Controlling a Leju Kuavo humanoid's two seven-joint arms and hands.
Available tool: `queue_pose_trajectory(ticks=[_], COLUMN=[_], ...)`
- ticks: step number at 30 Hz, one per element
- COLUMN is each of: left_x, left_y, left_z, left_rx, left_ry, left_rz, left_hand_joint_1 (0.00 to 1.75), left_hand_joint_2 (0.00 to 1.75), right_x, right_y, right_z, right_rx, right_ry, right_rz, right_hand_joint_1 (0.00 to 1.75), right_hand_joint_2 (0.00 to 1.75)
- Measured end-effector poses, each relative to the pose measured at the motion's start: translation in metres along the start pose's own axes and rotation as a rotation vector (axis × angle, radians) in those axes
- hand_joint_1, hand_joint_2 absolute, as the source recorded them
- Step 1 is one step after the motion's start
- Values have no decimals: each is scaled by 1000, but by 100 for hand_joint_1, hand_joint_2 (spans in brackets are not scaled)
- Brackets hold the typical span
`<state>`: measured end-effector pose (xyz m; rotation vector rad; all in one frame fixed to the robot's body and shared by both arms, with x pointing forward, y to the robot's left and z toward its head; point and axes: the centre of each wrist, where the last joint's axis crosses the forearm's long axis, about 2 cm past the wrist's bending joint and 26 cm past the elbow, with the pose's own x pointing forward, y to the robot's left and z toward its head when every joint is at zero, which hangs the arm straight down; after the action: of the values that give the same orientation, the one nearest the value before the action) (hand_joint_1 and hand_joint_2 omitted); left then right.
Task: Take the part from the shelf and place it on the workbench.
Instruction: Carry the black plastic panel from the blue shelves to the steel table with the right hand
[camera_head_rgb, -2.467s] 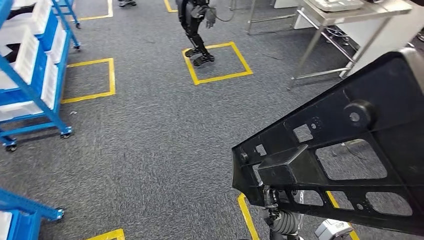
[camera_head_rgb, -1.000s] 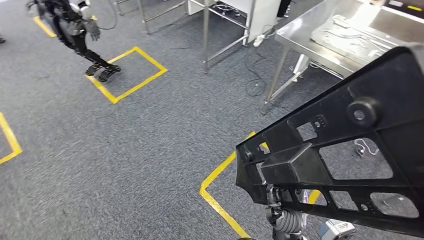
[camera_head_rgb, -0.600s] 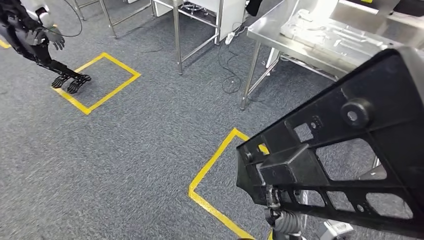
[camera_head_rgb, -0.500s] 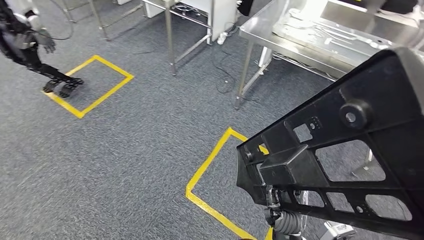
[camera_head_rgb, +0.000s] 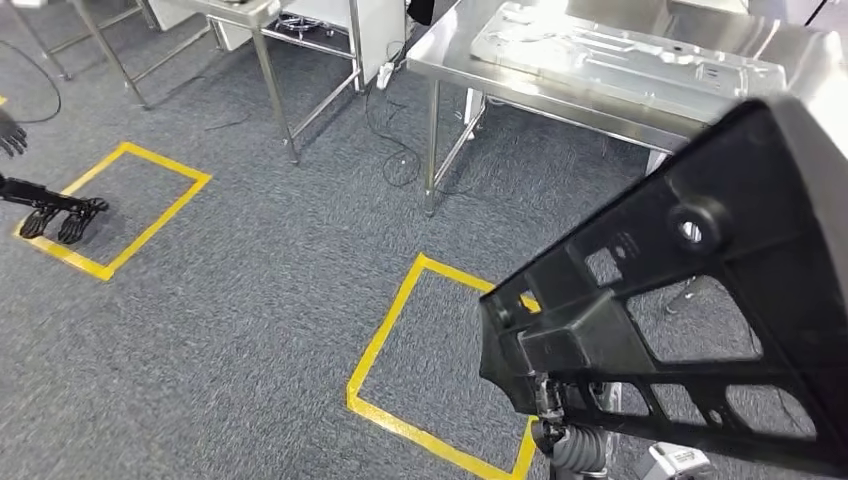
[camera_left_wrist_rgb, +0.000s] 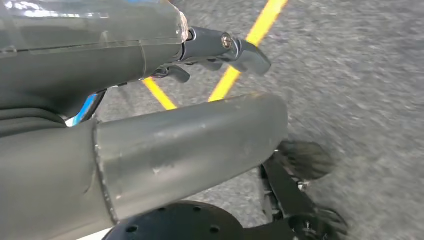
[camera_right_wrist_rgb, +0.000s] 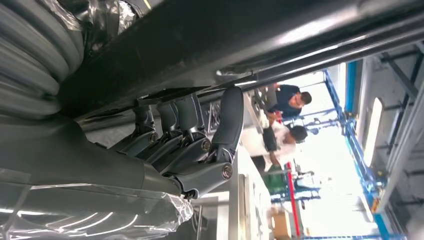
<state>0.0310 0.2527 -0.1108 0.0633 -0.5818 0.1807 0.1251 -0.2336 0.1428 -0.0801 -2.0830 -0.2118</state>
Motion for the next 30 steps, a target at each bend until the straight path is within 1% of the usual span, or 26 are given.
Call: queue_pose_trajectory(ticks=[19,30], left_x=[-5,0], left_y=[1,-1], left_z=[3,0], left_rx=[2,-11], left_ry=[18,8], left_rz=[-10,-11], left_hand_joint_1=[0,0], left_hand_joint_2=[0,0], right_x=[1,2], right_y=[0,1], right_z=[1,2], right_rx=[-17,-19], right_ry=[20,25], right_rz=[22,34], right_hand_joint_1=[175,175], right_hand_joint_2=[175,175])
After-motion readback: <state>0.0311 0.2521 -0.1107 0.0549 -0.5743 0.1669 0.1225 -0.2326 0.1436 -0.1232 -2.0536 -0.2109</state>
